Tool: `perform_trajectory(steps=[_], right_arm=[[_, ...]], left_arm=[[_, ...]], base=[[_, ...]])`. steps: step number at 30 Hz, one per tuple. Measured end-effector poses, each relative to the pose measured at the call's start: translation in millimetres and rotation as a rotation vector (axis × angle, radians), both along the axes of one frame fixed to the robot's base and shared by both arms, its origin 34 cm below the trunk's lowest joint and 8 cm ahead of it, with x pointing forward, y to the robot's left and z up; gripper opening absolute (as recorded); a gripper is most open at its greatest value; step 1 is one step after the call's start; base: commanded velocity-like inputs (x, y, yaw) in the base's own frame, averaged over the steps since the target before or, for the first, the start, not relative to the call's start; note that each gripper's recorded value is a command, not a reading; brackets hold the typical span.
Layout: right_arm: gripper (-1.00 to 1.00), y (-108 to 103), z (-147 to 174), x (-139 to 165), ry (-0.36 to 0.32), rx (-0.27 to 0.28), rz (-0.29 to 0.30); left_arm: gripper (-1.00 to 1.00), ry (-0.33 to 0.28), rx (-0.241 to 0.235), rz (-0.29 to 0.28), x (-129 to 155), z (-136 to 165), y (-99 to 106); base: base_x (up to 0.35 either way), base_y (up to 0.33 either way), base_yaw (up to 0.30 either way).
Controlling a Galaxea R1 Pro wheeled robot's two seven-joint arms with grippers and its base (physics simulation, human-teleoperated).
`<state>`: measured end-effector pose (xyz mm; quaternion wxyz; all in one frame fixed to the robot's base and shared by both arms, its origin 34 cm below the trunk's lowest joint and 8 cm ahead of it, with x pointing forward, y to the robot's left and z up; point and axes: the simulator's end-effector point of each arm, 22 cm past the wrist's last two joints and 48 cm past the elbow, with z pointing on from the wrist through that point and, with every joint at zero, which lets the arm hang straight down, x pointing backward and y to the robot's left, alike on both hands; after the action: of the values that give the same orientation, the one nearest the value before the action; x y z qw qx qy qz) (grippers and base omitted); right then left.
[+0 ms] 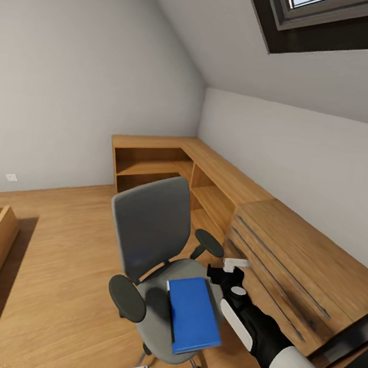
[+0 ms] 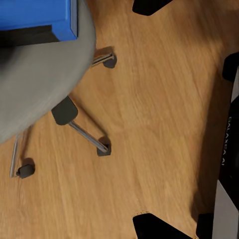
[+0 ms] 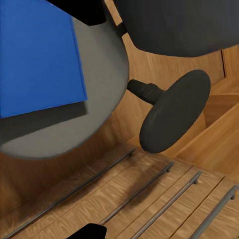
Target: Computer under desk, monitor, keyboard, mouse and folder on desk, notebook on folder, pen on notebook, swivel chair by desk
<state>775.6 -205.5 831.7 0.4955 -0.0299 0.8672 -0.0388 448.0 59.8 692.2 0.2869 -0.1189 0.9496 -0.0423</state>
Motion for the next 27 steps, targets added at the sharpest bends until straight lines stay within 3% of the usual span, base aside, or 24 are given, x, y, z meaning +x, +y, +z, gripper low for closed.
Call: perform_trajectory(steps=[9, 15, 27], right_arm=[[1.00, -4.0, -11.0, -1.8, 0.013, -0.014, -0.001], [1.00, -6.2, -16.1, -2.1, 0.016, -0.036, 0.005], [1.00, -7.4, -23.0, -2.8, 0.026, -0.037, 0.005]], left_arm=[[1.00, -0.011, -0.009, 0.013, 6.8, 5.4, 2.1], [1.00, -0.025, -0.009, 0.106, 25.9, 10.6, 35.4], [1.00, -0.012, 0.011, 0.171, 27.9, 5.8, 56.7]], base=[[0.000, 0.000, 0.200], [0.000, 0.000, 0.198], [0.000, 0.000, 0.135]])
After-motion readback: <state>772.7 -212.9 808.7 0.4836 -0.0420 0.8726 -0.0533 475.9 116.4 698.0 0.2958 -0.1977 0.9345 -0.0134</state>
